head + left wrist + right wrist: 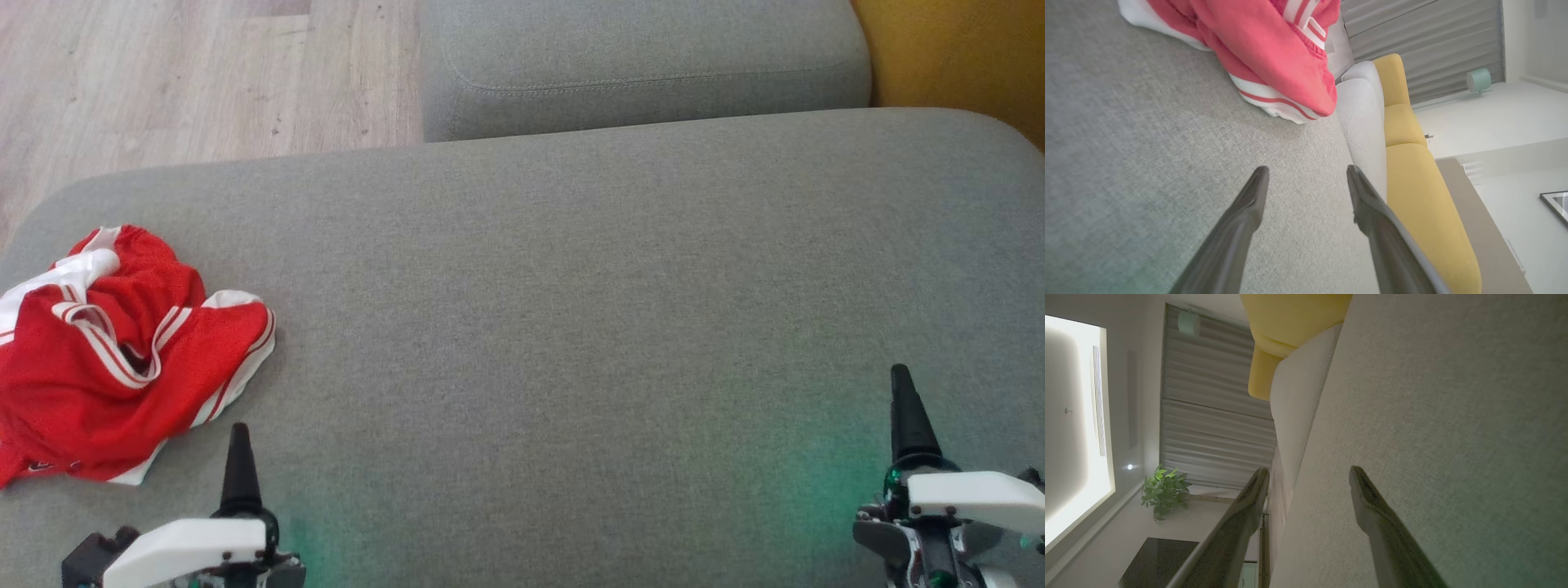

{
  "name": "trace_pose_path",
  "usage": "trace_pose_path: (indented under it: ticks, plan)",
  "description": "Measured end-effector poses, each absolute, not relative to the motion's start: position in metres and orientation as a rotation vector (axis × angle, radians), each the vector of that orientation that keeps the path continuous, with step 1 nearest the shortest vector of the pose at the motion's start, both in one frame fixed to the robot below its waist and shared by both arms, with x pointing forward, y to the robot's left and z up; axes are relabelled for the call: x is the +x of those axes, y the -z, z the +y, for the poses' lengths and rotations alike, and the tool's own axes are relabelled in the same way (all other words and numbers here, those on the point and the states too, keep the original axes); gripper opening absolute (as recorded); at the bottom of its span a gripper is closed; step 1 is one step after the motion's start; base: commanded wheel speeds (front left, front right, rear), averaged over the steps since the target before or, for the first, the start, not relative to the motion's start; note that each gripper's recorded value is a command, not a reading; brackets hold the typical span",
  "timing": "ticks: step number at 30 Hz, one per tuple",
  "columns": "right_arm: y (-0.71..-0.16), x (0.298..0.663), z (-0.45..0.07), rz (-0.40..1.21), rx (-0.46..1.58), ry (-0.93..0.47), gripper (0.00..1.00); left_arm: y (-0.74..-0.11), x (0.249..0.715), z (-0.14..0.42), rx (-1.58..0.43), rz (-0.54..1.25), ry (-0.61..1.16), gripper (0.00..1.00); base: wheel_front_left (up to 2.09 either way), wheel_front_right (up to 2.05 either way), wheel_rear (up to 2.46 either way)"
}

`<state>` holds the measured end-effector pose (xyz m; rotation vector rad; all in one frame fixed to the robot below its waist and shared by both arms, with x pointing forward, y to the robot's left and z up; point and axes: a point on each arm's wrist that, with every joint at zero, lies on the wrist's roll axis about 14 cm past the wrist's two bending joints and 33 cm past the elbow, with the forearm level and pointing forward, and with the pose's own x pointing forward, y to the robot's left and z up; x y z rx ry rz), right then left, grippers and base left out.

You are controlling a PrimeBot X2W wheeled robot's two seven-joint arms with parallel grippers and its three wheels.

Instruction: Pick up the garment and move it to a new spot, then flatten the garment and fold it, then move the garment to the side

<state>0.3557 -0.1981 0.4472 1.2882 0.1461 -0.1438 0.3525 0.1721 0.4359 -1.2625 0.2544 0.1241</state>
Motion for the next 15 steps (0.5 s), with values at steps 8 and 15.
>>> trace_pose_path:
  ticks: [8, 15]
  plan:
    - [-0.4504, 0.3564, -0.1939, 0.148, 1.179, 0.120, 1.00, -0.4382, 0.3526, 0.1672, -1.145, 0.262, -0.103, 1.00, 0.00, 0.00, 0.00]
    - [-0.4531, 0.3562, -0.1922, 0.144, 1.072, 0.105, 1.00, -0.4409, 0.3532, 0.1618, -1.033, 0.263, -0.080, 1.00, 0.00, 0.00, 0.00]
